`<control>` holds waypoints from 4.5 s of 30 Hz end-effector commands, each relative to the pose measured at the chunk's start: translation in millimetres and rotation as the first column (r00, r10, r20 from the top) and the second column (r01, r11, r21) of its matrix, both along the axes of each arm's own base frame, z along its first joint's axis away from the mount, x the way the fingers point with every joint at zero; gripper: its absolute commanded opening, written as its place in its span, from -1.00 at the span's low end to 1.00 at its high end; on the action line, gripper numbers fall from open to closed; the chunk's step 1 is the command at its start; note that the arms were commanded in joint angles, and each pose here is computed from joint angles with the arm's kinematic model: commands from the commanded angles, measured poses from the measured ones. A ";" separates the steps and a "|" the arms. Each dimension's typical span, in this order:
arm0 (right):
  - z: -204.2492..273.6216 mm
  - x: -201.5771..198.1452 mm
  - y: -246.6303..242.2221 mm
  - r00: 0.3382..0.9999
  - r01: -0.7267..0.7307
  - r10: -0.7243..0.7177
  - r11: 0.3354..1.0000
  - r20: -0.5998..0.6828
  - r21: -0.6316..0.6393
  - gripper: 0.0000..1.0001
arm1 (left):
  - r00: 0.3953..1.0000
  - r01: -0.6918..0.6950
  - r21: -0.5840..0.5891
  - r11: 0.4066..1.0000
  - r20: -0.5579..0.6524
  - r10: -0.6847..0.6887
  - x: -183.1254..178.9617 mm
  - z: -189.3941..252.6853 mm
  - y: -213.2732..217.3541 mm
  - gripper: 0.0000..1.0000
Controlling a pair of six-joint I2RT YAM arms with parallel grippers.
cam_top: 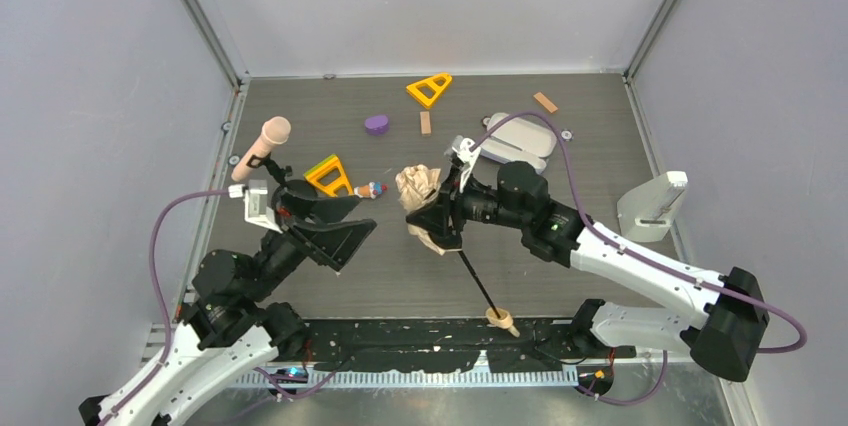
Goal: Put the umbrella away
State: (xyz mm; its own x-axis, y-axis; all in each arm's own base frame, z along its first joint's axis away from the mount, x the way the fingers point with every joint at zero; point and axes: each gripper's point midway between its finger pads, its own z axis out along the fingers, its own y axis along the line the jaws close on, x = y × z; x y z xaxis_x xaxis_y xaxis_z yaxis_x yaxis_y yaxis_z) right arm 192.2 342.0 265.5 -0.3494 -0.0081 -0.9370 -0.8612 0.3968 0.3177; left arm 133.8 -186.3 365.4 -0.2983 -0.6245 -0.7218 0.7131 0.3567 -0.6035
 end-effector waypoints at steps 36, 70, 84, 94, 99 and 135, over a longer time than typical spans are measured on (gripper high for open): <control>-35.5 -1.9 13.4 0.957 0.233 -0.175 0.939 0.231 -0.252 0.17 | 0.946 0.311 -0.090 0.946 -0.063 -0.317 -2.5 -10.0 -72.0 -1.00; 22.8 -7.3 4.8 0.985 0.094 -0.092 0.996 0.144 -0.003 -0.88 | 0.999 0.038 0.010 0.999 0.004 -0.038 2.9 -4.3 -10.0 0.99; 97.0 -106.2 -6.0 0.788 -0.607 0.608 0.742 0.095 0.285 -0.88 | 0.938 0.278 0.206 0.938 0.150 -0.311 -29.0 30.8 -47.0 0.99; 89.6 -106.3 5.2 0.749 -0.648 0.661 0.715 0.046 0.263 -0.88 | 0.904 0.376 0.250 0.893 0.112 -0.412 -25.8 33.1 -72.1 0.99; 82.1 -97.3 9.2 0.778 -0.617 0.628 0.756 0.025 0.218 -0.88 | 0.888 0.429 0.243 0.870 0.063 -0.456 -25.7 20.5 -81.7 0.93; -118.0 -1.9 32.1 0.946 0.229 -0.075 0.843 0.316 -0.486 0.36 | 0.968 0.196 -0.069 0.978 -0.147 -0.204 12.7 -30.4 -52.8 -1.00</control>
